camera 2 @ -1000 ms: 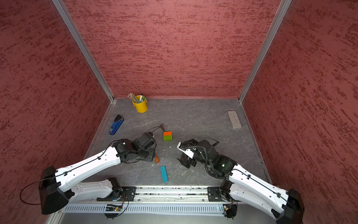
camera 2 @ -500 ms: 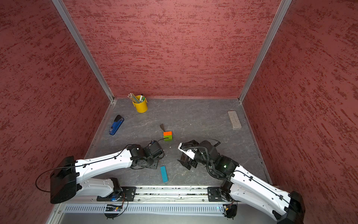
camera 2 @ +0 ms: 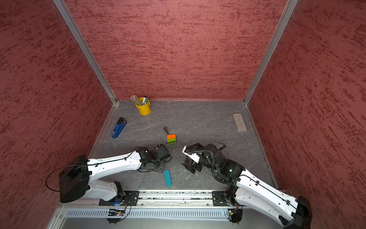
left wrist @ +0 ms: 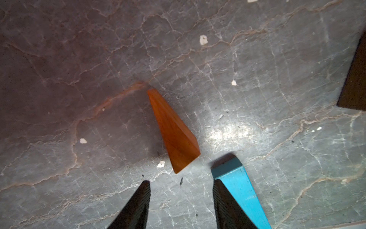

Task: Assemble a small pinwheel with building blocks
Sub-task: Pick up the building block from the center of the board.

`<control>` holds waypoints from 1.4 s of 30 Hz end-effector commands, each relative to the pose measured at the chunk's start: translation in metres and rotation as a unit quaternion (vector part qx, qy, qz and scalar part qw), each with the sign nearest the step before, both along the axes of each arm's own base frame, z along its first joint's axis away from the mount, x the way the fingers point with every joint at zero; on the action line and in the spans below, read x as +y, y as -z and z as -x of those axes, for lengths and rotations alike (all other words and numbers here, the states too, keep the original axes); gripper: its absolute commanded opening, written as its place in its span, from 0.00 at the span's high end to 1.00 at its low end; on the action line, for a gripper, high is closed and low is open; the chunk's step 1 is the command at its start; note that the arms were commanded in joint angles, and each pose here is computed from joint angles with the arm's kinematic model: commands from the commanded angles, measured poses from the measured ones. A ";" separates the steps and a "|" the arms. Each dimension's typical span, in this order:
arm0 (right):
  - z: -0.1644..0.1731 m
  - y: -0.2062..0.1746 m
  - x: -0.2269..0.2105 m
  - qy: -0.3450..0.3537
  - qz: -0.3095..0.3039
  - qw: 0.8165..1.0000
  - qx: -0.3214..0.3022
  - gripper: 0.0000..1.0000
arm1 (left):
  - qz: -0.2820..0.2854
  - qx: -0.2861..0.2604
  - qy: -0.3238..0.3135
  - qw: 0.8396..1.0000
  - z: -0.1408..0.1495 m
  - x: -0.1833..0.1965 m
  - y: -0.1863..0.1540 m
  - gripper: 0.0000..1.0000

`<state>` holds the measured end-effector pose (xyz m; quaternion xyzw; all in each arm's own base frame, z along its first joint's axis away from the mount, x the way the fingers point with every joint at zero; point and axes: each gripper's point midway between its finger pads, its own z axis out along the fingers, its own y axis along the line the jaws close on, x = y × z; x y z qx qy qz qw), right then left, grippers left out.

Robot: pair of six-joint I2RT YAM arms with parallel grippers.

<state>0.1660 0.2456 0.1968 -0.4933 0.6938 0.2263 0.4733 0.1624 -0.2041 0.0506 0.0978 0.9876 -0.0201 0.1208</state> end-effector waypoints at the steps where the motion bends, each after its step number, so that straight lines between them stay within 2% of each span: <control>1: 0.003 -0.008 0.002 -0.003 -0.014 1.000 0.005 0.01 | 0.009 -0.013 0.010 1.000 -0.006 -0.007 0.000 0.48; 15: 0.002 -0.007 0.001 -0.001 -0.013 1.000 0.003 0.01 | 0.003 -0.003 -0.003 1.000 -0.015 0.002 0.014 0.51; 26: 0.001 -0.006 0.001 0.000 -0.012 1.000 0.002 0.01 | 0.002 0.002 -0.006 1.000 -0.023 -0.003 0.023 0.58; 31: 0.001 -0.007 0.001 0.001 -0.013 1.000 0.001 0.01 | -0.007 0.008 -0.001 1.000 -0.022 -0.001 0.027 0.68; 35: 0.001 -0.008 0.000 0.002 -0.015 1.000 -0.001 0.01 | -0.004 -0.006 0.006 1.000 -0.024 0.001 0.026 0.84; 39: 0.001 -0.007 0.000 0.002 -0.014 1.000 -0.002 0.01 | 0.003 -0.013 0.022 1.000 -0.029 0.007 0.023 0.88; 42: 0.001 -0.008 0.000 0.003 -0.016 1.000 -0.003 0.01 | 0.012 -0.018 0.057 0.998 -0.037 0.008 0.014 0.90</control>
